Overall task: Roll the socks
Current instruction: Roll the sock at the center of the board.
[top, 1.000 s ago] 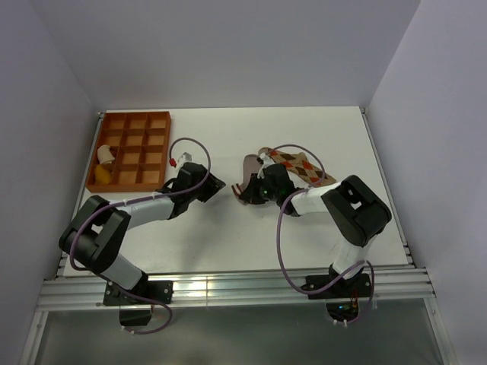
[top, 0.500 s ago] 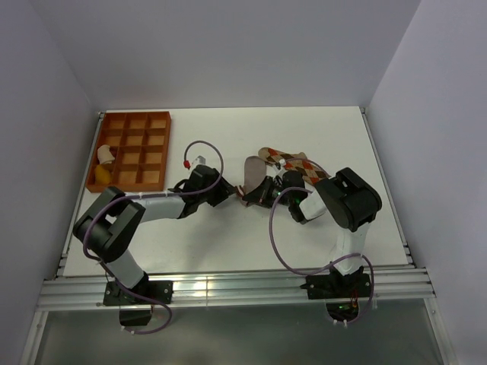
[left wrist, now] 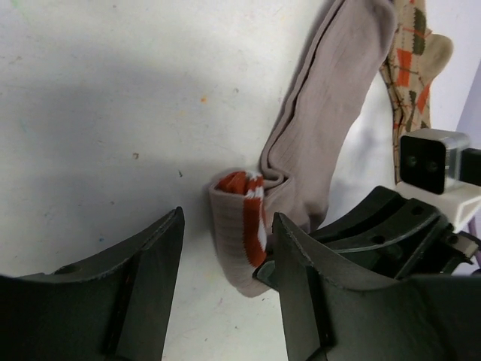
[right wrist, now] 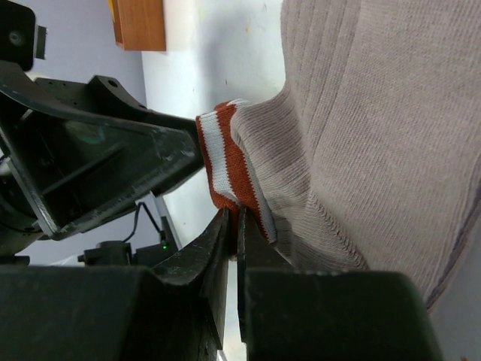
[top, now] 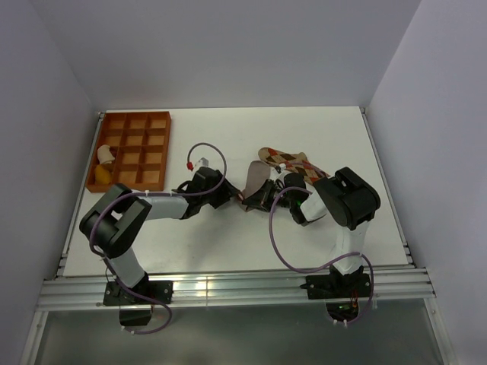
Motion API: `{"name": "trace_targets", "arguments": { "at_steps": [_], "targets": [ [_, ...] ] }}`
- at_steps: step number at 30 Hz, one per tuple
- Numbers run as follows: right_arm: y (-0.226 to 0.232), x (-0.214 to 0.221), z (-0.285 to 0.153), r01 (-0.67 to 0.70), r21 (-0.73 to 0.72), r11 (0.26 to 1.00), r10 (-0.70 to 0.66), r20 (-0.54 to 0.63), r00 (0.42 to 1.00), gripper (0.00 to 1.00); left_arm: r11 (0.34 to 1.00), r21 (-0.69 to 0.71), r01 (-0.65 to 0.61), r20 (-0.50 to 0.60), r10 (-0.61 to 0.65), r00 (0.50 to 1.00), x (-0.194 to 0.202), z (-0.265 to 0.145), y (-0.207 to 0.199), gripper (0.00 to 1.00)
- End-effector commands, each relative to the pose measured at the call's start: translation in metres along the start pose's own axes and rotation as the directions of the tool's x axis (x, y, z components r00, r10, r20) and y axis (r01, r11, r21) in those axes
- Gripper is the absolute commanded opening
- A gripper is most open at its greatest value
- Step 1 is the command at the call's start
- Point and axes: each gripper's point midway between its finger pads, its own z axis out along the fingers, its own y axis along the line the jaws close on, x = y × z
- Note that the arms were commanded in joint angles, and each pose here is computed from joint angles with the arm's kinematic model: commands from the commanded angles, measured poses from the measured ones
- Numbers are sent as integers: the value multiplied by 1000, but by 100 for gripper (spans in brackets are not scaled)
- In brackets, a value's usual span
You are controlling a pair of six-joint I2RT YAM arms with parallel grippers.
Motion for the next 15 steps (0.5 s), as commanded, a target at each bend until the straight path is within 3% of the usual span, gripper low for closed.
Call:
{"name": "trace_targets", "arguments": {
  "at_steps": [1, 15],
  "targets": [
    [-20, 14, -6, -80, 63, 995, 82, -29, 996, 0, 997, 73, -18, 25, 16, 1000, -5, 1, -20, 56],
    [-27, 12, -9, -93, 79, 992, 94, -9, 995, 0, 996, 64, -63, -22, 65, 998, 13, 8, -16, 46]
  ]
}}
